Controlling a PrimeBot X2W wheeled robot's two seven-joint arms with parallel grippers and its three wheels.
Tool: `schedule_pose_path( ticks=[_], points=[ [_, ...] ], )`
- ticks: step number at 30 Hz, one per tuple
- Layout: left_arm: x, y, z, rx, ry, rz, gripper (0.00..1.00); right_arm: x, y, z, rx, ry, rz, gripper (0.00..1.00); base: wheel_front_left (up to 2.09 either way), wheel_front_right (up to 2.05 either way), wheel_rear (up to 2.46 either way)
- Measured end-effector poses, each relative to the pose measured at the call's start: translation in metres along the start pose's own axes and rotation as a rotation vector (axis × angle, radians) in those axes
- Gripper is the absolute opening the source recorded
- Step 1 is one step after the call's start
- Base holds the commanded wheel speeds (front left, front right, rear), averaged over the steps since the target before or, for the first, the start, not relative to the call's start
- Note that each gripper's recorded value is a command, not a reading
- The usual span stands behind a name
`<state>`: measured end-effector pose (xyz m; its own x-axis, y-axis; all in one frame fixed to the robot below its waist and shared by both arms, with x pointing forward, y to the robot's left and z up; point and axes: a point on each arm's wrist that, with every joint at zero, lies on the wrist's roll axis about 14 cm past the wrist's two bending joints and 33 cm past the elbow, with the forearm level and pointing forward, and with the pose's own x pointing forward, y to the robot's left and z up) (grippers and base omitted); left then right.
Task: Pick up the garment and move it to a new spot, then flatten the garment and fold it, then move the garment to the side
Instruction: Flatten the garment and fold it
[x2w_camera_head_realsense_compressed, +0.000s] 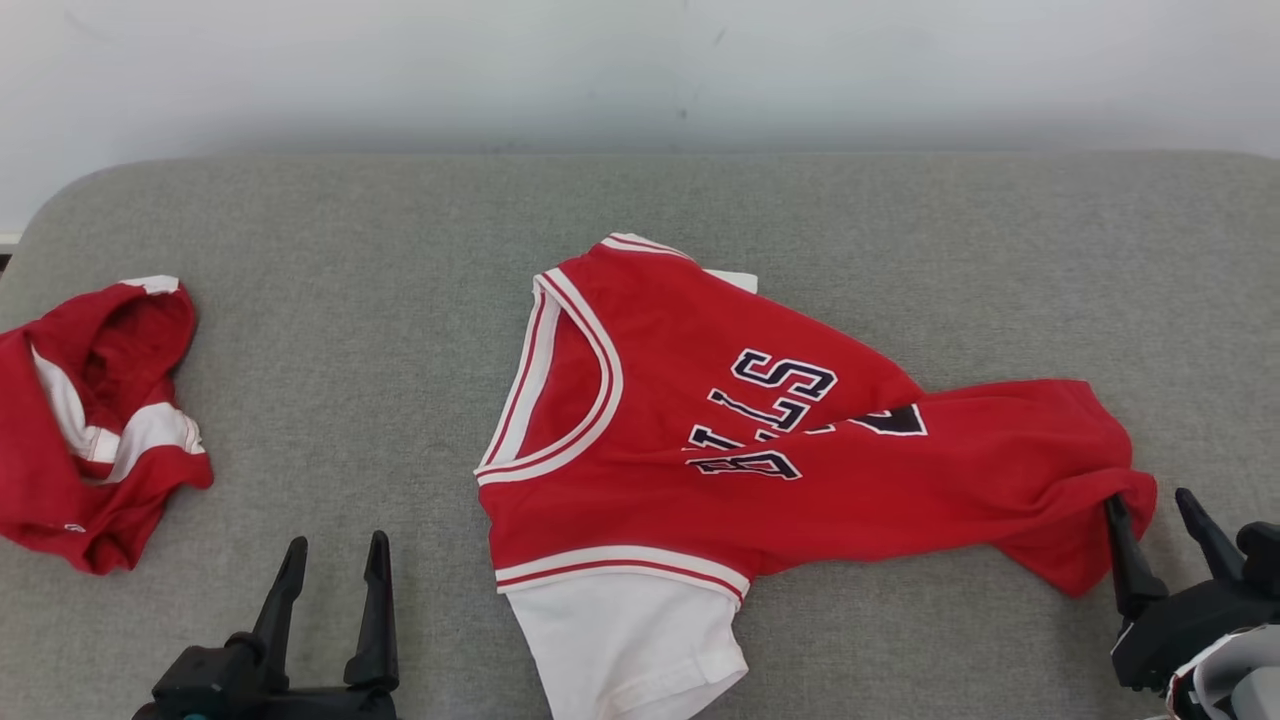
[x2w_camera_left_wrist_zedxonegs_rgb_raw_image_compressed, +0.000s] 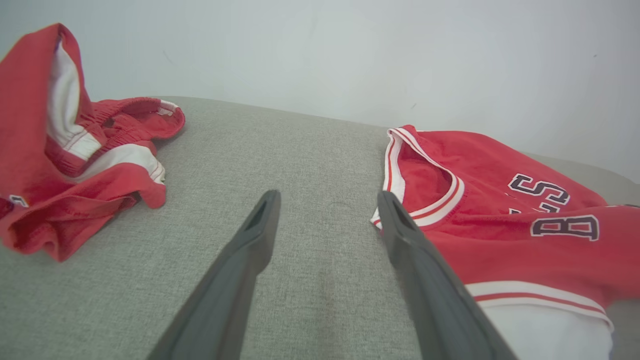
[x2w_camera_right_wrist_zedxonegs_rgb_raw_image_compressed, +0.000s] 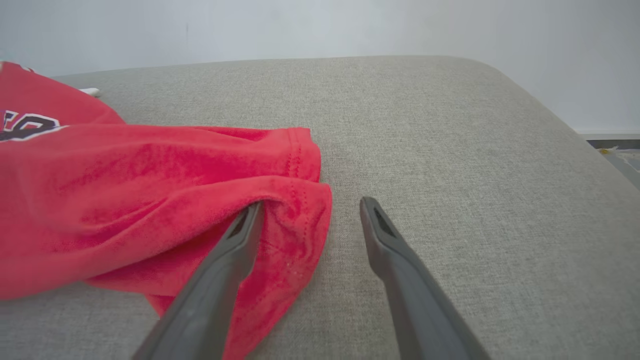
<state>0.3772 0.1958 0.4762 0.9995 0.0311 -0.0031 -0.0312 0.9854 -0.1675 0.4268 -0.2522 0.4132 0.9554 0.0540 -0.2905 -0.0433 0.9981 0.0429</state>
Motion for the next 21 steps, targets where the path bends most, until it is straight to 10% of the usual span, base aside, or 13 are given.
schedule_pose_path(
  ticks=[21],
  points=[
    [-0.010, -0.003, 0.031, 0.027, -0.093, -0.010, 1.00, -0.087, 0.034, 0.077, 0.062, -0.392, 0.002, 1.00, 0.00, 0.00, 0.00]
  ],
)
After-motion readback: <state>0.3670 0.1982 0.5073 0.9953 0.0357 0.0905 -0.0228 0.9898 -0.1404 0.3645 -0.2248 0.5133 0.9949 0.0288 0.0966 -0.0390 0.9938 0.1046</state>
